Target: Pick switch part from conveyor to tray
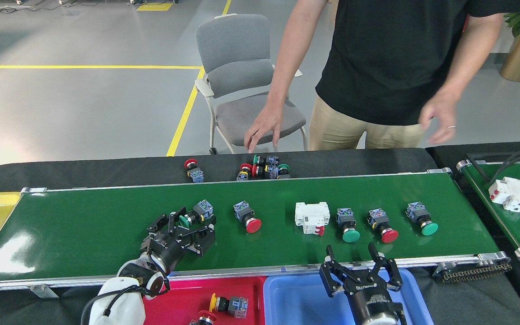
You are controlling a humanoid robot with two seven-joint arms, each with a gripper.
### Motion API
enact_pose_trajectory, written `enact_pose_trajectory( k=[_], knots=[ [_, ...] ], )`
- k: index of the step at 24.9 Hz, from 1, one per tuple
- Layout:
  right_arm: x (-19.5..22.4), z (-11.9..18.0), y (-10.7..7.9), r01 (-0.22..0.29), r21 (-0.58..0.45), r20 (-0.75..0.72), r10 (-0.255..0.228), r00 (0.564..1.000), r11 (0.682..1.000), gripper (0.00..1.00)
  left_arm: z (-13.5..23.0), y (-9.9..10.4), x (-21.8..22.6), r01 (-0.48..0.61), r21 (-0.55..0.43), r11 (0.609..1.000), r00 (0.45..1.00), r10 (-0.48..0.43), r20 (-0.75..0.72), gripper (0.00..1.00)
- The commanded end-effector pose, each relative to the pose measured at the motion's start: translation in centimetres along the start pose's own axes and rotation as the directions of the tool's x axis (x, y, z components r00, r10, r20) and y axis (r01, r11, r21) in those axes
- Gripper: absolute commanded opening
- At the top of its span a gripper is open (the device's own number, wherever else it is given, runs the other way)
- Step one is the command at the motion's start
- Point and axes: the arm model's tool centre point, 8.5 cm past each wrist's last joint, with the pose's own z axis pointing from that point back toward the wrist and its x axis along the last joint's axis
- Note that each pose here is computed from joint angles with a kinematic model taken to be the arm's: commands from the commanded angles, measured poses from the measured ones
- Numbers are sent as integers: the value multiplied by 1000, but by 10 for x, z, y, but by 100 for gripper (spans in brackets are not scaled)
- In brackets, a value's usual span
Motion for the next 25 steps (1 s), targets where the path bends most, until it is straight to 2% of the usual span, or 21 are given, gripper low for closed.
enact_pose_trajectory(
  k=[1,3,6,8,9,11,12,13,16,18,20,24,25],
  knots=[
    [-1,-11,-5,4,-7,-42,-4,999,1000,97,-4,14,3,3,37,999,999,-4,37,7],
    [-2,-18,0,-3,16,-49,4,999,1000,92,-4,14,7,3,41,999,997,-6,76,4],
    [-5,-22,4,-3,30,-56,4,998,1000,61,1,21,16,18,69,997,990,-28,137,3],
    [-7,-22,5,-4,33,-58,6,998,999,39,12,23,31,34,95,995,968,-57,243,4],
    [-8,-22,5,-4,33,-58,6,998,999,30,24,27,39,55,120,991,947,-90,309,5],
    [-8,-22,5,-1,34,-58,3,998,999,16,57,22,51,97,150,984,904,-150,401,8],
    [-8,-22,4,0,32,-58,2,998,999,13,74,17,49,124,152,981,901,-175,397,13],
    [-9,-22,4,-1,32,-58,3,998,999,13,95,8,52,148,146,978,896,-195,400,27],
    [-9,-22,0,-2,21,-51,3,999,1000,12,135,-6,73,150,145,978,888,-198,415,100],
    [-9,-21,-8,-2,-3,-44,2,999,1000,12,148,-6,75,142,156,978,897,-193,397,100],
    [-11,-13,-25,0,-61,-8,-1,1000,998,12,151,-6,72,131,157,979,907,-182,380,100],
    [7,33,-38,64,-105,224,-39,974,992,12,157,-3,40,115,163,980,953,-155,260,100],
    [14,47,-35,70,-101,285,-39,958,992,12,158,-1,24,94,171,981,980,-121,156,100]
  ],
)
